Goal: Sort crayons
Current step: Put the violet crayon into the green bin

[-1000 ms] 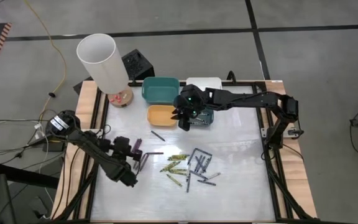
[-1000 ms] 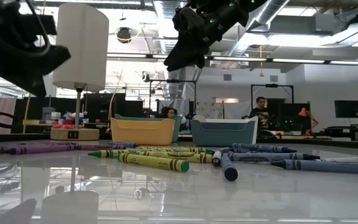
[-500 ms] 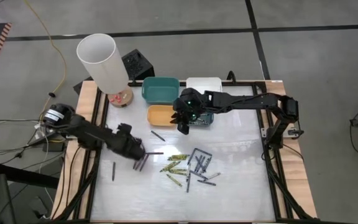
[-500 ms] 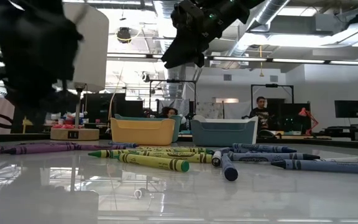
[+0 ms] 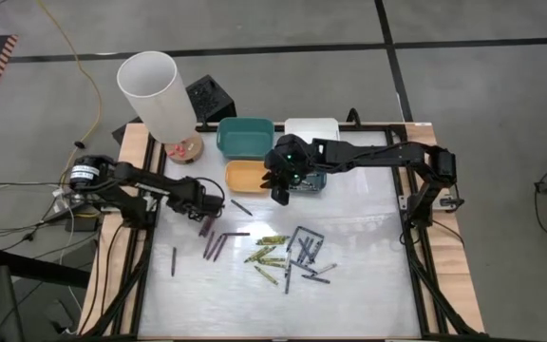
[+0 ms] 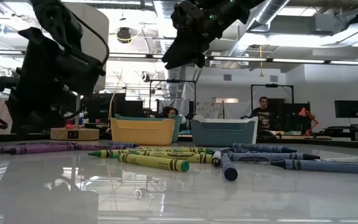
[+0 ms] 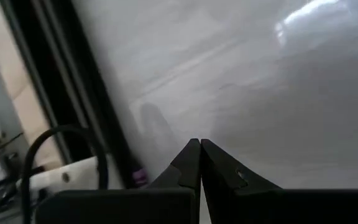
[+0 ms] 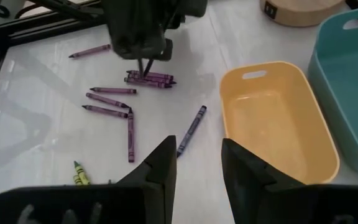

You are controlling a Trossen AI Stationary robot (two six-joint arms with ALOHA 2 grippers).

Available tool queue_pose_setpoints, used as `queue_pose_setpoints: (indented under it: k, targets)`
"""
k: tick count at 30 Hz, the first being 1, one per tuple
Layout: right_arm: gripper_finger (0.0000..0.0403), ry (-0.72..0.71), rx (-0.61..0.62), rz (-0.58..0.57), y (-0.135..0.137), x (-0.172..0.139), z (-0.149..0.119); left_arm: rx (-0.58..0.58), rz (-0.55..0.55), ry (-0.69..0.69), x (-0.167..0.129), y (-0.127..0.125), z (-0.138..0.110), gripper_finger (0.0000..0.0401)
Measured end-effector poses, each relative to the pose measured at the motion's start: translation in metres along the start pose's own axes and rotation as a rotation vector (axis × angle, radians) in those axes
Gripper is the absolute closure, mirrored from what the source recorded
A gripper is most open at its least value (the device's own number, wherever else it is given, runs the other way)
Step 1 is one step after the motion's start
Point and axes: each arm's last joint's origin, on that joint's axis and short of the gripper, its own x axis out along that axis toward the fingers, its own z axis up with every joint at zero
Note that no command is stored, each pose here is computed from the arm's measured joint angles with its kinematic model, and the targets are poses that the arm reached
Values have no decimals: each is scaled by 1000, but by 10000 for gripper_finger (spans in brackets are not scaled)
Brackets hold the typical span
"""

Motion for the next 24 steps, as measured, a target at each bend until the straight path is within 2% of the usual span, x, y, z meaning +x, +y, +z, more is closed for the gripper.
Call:
queue_pose_setpoints:
  k: [6,11,18,24]
  targets:
    - [281,17,2,-2,0,0,-2,-48,101,91,4,15,5,401]
    - [281,33,2,-3,0,0,-3,-56,186,88,4,24,5,401]
    - [281,56,-23,-2,1,0,-6,-69,171,74,6,23,7,401]
    - [281,61,-45,-1,1,0,-6,-48,140,135,25,25,3,401]
